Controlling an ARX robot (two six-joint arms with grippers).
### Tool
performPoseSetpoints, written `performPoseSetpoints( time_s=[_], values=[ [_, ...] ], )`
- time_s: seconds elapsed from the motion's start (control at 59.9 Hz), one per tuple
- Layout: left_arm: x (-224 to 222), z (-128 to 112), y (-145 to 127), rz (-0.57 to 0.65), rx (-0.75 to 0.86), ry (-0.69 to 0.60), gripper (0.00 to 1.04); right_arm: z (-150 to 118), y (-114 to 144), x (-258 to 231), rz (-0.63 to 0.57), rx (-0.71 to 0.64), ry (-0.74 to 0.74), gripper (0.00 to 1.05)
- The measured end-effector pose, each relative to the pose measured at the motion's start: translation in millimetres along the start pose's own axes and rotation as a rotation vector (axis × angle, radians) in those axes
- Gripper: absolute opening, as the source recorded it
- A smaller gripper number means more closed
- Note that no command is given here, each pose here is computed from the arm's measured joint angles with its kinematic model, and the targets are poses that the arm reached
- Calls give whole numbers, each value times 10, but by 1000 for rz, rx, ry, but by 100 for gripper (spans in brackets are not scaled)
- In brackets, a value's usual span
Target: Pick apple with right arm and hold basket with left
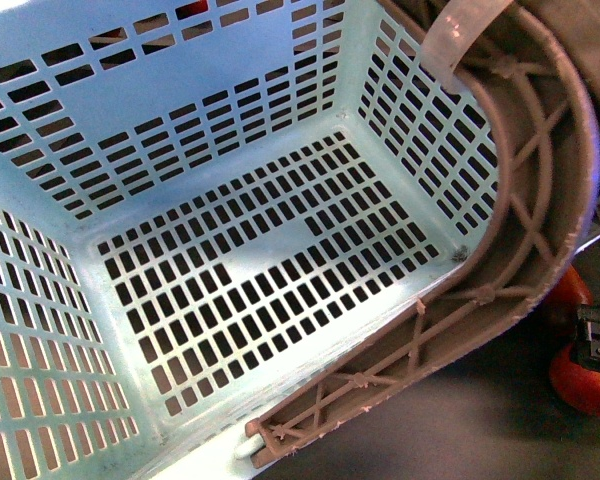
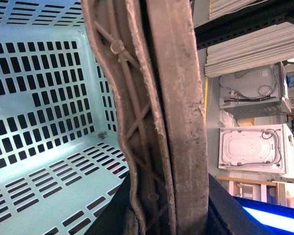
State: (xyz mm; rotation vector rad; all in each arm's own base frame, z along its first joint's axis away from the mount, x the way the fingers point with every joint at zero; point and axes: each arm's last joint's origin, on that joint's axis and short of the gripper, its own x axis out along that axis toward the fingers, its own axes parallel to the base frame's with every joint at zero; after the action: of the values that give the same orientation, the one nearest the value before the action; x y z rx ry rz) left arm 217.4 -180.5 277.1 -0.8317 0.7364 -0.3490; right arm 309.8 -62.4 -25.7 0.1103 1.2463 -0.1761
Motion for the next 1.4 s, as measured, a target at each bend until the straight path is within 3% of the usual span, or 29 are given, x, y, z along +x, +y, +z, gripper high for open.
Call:
performPoseSetpoints(
  time_s=[0.484,0.634,0.867,1.134,1.401],
  values=[
    [0,0,0,0,0,0,19,-59,68,226,3,-3,68,96],
    [1,0,1,1,0,0,19,-73,72,240,-2,1,73,79],
    [0,0,0,0,0,-1,19,-75,53,164,22,15,52,75],
    [1,0,1,1,0,0,19,58,-33,-275,42,-27,-71,74],
    [0,0,0,0,0,0,19,286,-133,-1099,110,-33,-261,74]
  ],
)
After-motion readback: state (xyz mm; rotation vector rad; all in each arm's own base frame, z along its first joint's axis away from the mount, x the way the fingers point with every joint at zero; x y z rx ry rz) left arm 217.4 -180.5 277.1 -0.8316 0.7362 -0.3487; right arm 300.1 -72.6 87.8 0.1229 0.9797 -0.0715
